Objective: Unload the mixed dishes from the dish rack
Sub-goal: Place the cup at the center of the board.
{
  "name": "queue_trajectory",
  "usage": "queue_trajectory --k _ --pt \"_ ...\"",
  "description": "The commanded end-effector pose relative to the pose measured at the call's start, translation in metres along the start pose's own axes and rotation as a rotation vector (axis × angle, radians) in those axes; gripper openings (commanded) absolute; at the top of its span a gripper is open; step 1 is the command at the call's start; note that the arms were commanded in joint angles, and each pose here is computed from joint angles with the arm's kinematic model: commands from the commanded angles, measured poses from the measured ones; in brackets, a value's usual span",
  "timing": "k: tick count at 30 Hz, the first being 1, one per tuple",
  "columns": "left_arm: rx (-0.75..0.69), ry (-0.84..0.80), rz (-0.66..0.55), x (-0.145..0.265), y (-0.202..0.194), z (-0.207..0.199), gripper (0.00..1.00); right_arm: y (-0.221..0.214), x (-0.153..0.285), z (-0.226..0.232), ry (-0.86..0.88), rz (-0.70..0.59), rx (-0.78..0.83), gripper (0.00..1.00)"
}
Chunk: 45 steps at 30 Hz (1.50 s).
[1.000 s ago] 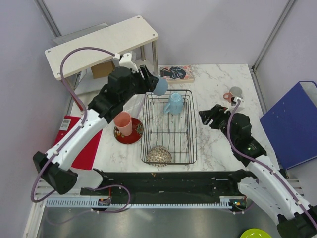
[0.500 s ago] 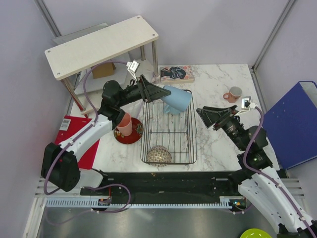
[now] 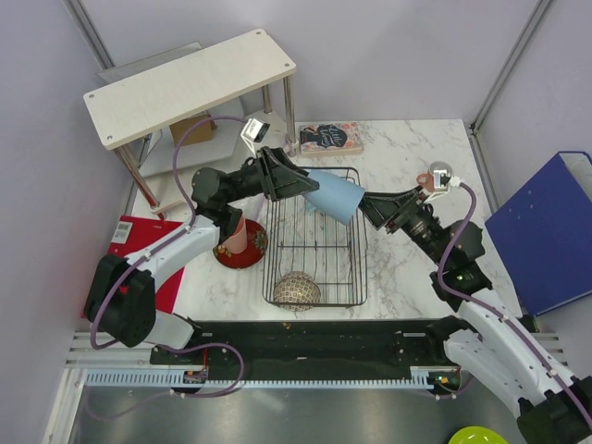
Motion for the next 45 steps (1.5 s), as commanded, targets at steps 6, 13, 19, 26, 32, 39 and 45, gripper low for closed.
queue_trajectory --k 6,13,19,26,32,39,45 --pt "0.008 -0.035 0.063 -0.004 -0.015 0.000 0.02 0.016 -0.019 0.013 0.148 -0.044 -0.023 0.62" --pt "0.019 0.039 0.115 -0.012 -0.022 0.012 0.02 0.005 -0.024 0.003 0.080 0.055 -0.035 0.00" --pt "-0.033 0.142 0.115 -0.010 -0.025 0.015 0.50 0.021 -0.012 0.008 -0.030 0.060 0.067 0.00" --pt "-0.269 0.714 -0.110 0.021 -0.012 0.017 0.99 0.053 0.005 0.020 -0.159 0.118 0.279 0.00" --pt "-0.318 0.927 -0.319 0.056 -0.020 0.014 0.99 0.070 0.020 0.017 -0.394 0.102 0.299 0.00" --pt "-0.295 1.097 -0.336 0.077 -0.030 0.019 0.99 0.081 0.036 -0.016 -0.927 0.229 0.400 0.00" --pt "-0.269 1.125 -0.337 0.088 -0.041 0.022 0.99 0.091 0.029 -0.029 -1.135 0.295 0.461 0.00"
Point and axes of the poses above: each gripper's point midway between its finger pads, its own x axis back along the fingers, its own z axis along the line the jaws close on, y = z × x, the point moved 10 cm from there along x, back along the fingers, and after that the axes turned 13 degrees about x, right-handed, at the moved point
